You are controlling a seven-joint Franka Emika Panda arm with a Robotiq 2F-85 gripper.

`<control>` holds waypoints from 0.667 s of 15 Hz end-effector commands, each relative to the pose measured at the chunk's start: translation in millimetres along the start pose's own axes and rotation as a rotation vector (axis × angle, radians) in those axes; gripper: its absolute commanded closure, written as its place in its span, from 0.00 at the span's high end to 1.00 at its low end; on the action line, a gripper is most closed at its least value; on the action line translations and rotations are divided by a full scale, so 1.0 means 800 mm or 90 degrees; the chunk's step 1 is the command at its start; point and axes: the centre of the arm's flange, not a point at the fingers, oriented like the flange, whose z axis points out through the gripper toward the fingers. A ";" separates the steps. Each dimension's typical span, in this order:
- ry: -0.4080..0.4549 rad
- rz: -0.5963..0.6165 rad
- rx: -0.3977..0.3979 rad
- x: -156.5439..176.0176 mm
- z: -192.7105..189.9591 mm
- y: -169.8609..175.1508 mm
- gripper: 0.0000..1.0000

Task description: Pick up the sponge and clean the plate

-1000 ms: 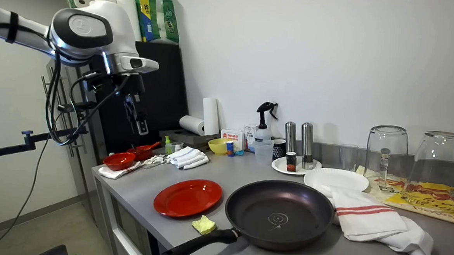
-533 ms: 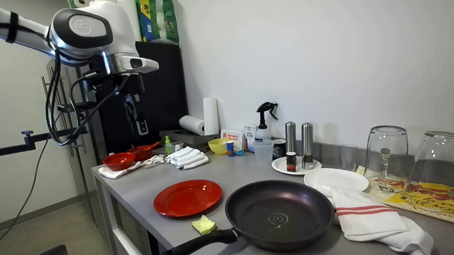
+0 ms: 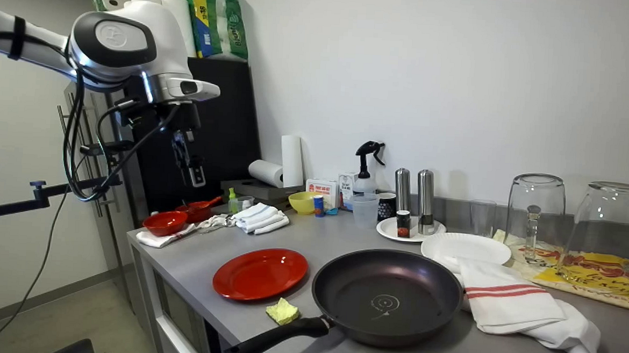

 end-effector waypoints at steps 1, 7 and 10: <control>-0.002 0.003 -0.001 0.000 0.000 0.001 1.00; 0.002 0.018 0.006 0.004 0.000 0.004 1.00; 0.002 0.017 0.004 0.005 0.001 0.004 1.00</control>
